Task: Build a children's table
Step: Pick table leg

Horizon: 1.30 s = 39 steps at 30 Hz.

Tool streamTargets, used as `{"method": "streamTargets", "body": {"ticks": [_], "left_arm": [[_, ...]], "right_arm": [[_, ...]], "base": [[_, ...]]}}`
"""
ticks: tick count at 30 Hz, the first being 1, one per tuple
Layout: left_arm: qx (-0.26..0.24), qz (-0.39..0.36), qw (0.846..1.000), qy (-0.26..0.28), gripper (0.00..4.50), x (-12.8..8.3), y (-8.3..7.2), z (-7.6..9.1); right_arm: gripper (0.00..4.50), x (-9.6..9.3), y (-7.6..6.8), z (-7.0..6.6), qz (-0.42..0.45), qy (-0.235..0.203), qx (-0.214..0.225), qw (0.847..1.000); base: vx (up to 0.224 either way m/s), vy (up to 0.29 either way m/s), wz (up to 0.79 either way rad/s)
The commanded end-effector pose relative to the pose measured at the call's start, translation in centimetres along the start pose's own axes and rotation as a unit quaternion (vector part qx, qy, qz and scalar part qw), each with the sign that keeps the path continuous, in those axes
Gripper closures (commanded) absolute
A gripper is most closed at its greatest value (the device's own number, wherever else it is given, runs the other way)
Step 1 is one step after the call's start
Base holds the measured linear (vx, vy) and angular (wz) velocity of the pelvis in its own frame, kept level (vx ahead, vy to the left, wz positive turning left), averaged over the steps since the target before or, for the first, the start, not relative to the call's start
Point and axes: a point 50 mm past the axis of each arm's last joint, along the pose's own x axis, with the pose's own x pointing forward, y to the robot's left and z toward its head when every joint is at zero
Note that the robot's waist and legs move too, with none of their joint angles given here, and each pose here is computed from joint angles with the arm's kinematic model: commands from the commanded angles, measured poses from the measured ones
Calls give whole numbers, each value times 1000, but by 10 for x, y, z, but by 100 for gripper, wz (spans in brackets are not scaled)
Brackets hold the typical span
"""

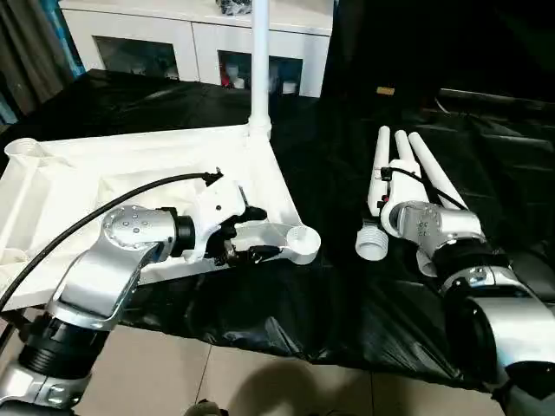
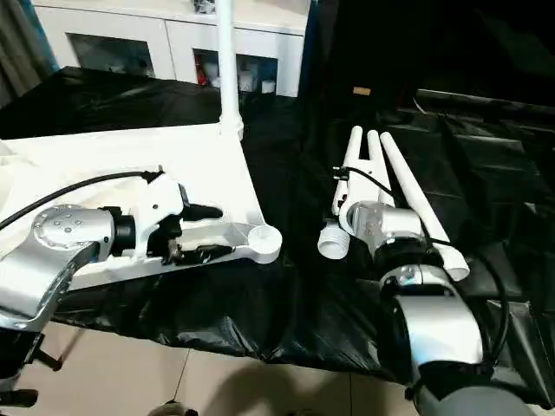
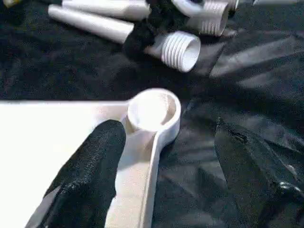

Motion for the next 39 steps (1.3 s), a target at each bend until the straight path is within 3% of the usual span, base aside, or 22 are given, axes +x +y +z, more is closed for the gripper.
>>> {"method": "streamTargets", "body": {"ticks": [1,5,12,14,27,29,31,33,34,35,37,39], "left_arm": [[-23,24,999,28,102,-1,3,-5],[-43,76,995,56,102,-4,13,-15],[-53,93,992,60,102,-6,13,-19],[-53,98,992,59,102,-7,12,-18],[-52,146,987,49,102,1,16,-16],[-55,156,985,46,102,2,18,-15],[-57,159,985,40,75,5,18,-13],[-68,166,984,25,68,8,19,-9],[-68,166,984,25,65,8,19,-9],[-86,180,980,5,55,12,22,-4],[-101,187,977,-19,41,15,24,2],[-140,189,969,-78,26,20,27,18]], "right_arm": [[62,0,-3,-3,-2,19,9,1000],[100,0,-4,-5,3,31,5,999],[147,1,-3,-9,8,46,-7,999],[184,1,-3,-10,7,48,-9,999],[262,3,-7,-7,-7,14,-2,1000],[262,3,-7,-7,-3,5,1,1000],[264,3,-7,-5,3,-8,8,1000],[265,2,-6,3,22,-58,4,998],[265,2,-6,3,22,-58,4,998],[265,-1,-3,10,50,-95,-1,994],[265,-3,-3,15,71,-107,18,992],[265,-11,0,26,116,-140,34,983]], "base": [[0,0,0],[0,0,0],[0,0,0],[0,0,0],[0,0,0],[0,0,0],[0,0,0],[0,0,0],[0,0,0],[0,0,0],[0,0,0],[0,0,0]]}}
